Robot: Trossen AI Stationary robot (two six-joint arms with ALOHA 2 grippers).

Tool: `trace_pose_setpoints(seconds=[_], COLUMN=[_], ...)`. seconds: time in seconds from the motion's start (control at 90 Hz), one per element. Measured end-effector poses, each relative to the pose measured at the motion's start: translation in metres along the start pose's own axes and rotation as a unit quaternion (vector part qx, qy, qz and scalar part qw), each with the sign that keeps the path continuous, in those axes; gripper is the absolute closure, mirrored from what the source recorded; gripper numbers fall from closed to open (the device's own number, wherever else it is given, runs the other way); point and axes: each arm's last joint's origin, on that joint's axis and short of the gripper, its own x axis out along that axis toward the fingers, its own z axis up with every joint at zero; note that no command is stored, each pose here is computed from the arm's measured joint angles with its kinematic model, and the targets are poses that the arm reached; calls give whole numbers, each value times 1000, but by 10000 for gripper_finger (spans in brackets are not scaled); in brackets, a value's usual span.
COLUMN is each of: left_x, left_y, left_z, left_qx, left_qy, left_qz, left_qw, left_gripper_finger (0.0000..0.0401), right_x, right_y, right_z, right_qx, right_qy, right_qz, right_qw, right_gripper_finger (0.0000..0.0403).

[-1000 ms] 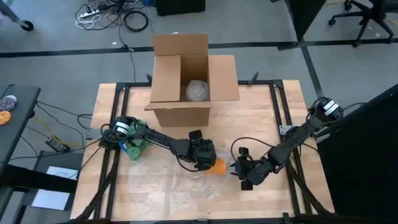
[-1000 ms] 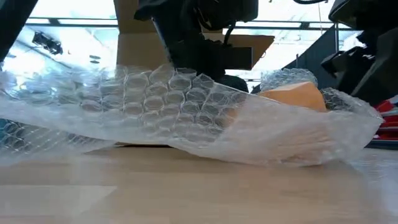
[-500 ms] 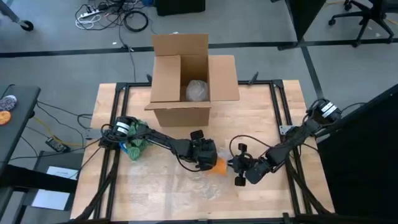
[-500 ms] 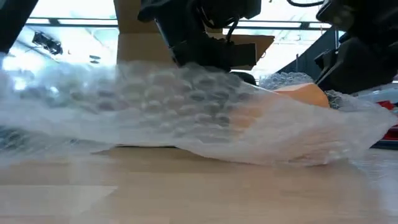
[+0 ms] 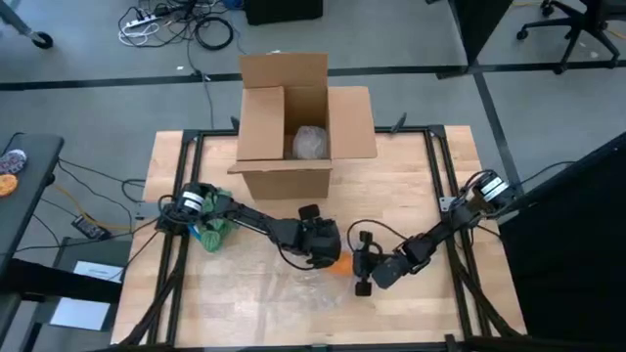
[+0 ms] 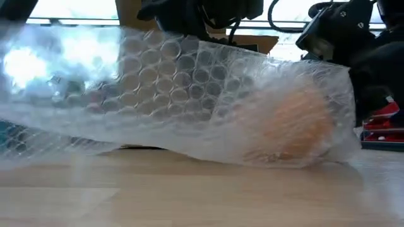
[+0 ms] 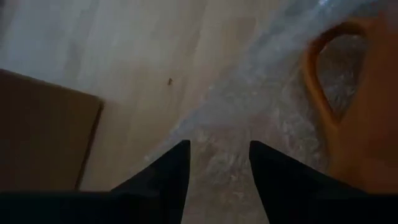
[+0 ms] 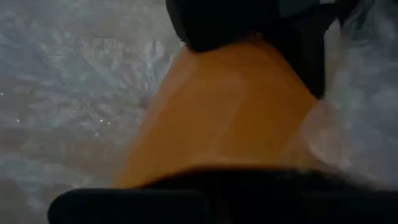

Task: Wrap mug
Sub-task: Wrap the orange mug with the bubble wrap

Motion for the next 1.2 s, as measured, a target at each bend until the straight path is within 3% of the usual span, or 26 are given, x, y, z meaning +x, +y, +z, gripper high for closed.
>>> trace_pose_setpoints(seconds=[0.133, 0.433, 0.556, 0.711, 0.8, 0.933, 1.2], left_x=[-6, -47, -63, -86, -99, -104, -60], left_y=[4, 8, -5, -40, -57, -64, -62], left_z=[4, 39, 42, 33, 28, 29, 12], left_qx=[21, 42, 47, 86, 111, 103, 92], left_qy=[8, -20, -42, -80, -100, -124, -123], left_qz=[17, 27, 14, -25, -40, -51, -82], left_qw=[1000, 999, 998, 993, 988, 986, 985], left_gripper_finger=[249, 249, 249, 249, 249, 249, 249], right_x=[-16, -53, -68, -78, -77, -63, -25], right_y=[1, -2, -2, -2, -2, 0, 5], right_z=[1, 7, 14, 21, 19, 11, 1], right_qx=[2, 31, 40, 24, 17, 19, 23], right_qy=[28, 79, 56, -7, -16, -6, -11], right_qz=[7, 37, 34, -30, -54, -67, -58], right_qw=[1000, 996, 997, 999, 998, 998, 998], right_gripper_finger=[403, 403, 403, 403, 403, 403, 403])
